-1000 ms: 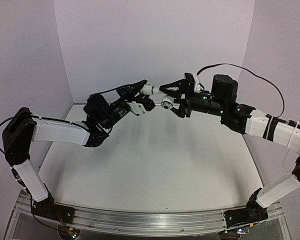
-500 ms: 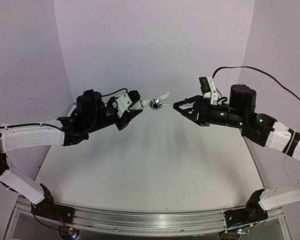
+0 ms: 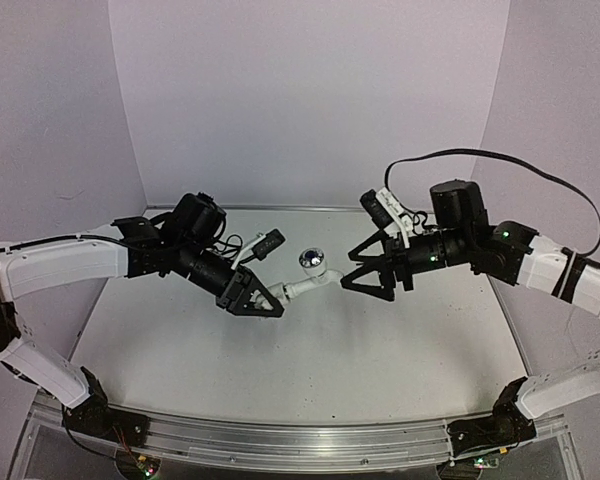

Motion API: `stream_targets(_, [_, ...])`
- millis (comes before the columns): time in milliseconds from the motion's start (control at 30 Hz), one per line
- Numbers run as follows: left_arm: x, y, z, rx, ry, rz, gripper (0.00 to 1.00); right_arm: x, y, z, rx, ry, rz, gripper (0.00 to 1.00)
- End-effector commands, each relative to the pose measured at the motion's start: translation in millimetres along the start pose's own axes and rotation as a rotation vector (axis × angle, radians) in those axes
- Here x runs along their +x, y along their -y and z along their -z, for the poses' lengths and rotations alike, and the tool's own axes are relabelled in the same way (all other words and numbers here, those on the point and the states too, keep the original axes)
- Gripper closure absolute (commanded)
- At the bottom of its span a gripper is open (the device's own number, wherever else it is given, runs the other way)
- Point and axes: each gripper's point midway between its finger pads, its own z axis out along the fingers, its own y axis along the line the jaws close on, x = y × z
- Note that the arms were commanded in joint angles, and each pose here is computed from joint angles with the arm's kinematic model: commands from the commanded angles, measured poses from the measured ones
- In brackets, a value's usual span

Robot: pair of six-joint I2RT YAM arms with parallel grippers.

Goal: Install the water faucets

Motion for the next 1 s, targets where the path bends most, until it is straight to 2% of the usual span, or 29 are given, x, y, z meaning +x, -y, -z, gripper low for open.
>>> stream_targets(0, [-10.7, 33.2, 14.4, 0.101, 0.024, 0.073, 1.00, -3.0, -37.9, -12.4, -0.220, -0.025, 0.127, 0.05])
stream_targets(133, [-9.0, 30.7, 7.2, 0.107, 0.004, 0.101, 1.00, 6.9, -46.4, -38.9, -0.227, -0.076, 0.158, 0.09])
stream_targets(300, [-3.8, 29.6, -3.2, 0.129, -0.030, 0.118, 1.00, 2.8, -41.6, -52.3, -0.184, -0.069, 0.176, 0.15])
stream_targets(433, [-3.6, 29.6, -4.2, 0.130, -0.033, 0.113, 1.00, 1.1, -44.1, -58.4, -0.215, -0.060, 0.157, 0.25])
stream_targets(700, [-11.1, 32.3, 1.0, 0.113, -0.010, 0.072, 1.00, 0.6, -49.9, -63.3, -0.260, -0.048, 0.119, 0.63])
stream_targets(800, [-17.7, 30.1, 3.2, 0.082, 0.009, 0.047, 1.00, -0.1, -49.7, -62.7, -0.256, -0.041, 0.101, 0.72])
stream_targets(900, [-32.2, 17.4, 12.0, -0.043, 0.070, -0.011, 1.00, -2.3, -43.2, -63.0, -0.210, -0.034, 0.068, 0.86])
stream_targets(967, [-44.3, 4.3, 21.9, -0.163, 0.122, -0.059, 1.00, -8.2, -34.6, -63.5, -0.152, -0.008, 0.004, 1.00])
